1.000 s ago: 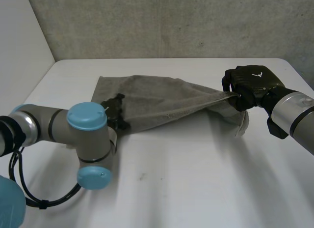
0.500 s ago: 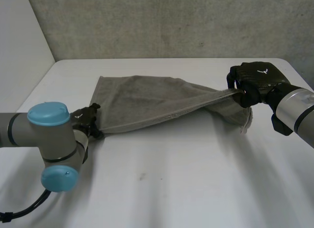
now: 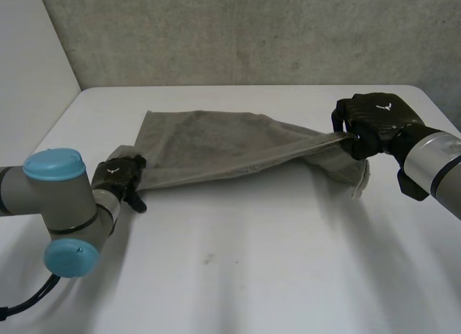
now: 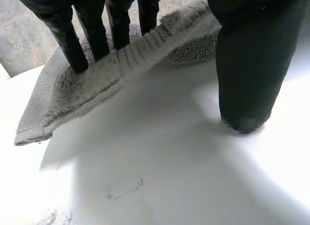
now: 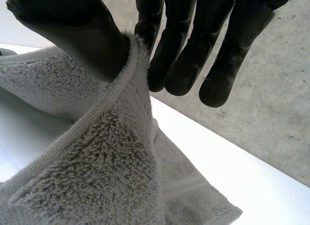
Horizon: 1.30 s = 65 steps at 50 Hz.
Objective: Fold the towel.
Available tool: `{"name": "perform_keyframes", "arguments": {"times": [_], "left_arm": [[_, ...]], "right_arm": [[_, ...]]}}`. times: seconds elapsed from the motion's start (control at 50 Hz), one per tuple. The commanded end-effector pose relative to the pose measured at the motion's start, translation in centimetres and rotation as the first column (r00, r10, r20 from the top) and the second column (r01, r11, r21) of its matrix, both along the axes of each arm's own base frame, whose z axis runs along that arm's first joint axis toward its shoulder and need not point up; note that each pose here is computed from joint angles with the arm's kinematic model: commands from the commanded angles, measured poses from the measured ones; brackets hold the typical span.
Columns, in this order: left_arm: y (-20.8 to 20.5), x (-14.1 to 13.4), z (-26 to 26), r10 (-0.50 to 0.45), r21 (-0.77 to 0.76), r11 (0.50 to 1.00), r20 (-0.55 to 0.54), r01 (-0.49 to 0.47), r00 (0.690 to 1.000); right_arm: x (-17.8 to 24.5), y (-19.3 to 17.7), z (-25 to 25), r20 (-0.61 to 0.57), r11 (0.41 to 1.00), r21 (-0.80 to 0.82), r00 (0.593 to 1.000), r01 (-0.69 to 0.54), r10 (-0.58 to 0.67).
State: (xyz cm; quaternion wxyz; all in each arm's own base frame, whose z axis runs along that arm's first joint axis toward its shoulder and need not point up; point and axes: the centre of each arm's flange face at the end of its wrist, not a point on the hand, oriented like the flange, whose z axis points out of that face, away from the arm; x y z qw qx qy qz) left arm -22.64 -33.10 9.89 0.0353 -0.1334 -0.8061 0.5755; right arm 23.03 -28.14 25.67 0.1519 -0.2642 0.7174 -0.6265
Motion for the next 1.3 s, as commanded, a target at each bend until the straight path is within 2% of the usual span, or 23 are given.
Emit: {"name": "perform_keyframes", "arguments": {"times": [0.02,0.62,0.72,0.88,1.3], "left_arm": [[0.0,0.1,-0.1,0.002,0.0,1.0,-0.002,-0.002,1.0],[-0.4,1.1,1.8,0.026,-0.049,0.998,-0.006,-0.026,1.0],[-0.2,0.9,3.2,0.007,-0.073,0.997,-0.018,-0.008,1.0],[0.0,0.3,3.4,-0.078,-0.047,0.996,-0.036,0.076,0.996],[-0.2,1.0,2.3,-0.083,-0.01,0.997,-0.043,0.082,0.996]], "right_arm": [[0.0,0.1,-0.1,0.0,1.0,0.002,1.0,-0.002,0.002],[0.0,0.1,-0.1,-0.001,1.0,0.005,1.0,-0.007,0.007],[0.1,0.1,-0.1,-0.001,1.0,0.005,1.0,-0.009,0.009],[0.1,0.2,-0.2,-0.001,1.0,0.006,1.0,-0.009,0.009],[0.1,0.2,-0.4,-0.002,1.0,0.012,1.0,-0.01,0.01]]}}
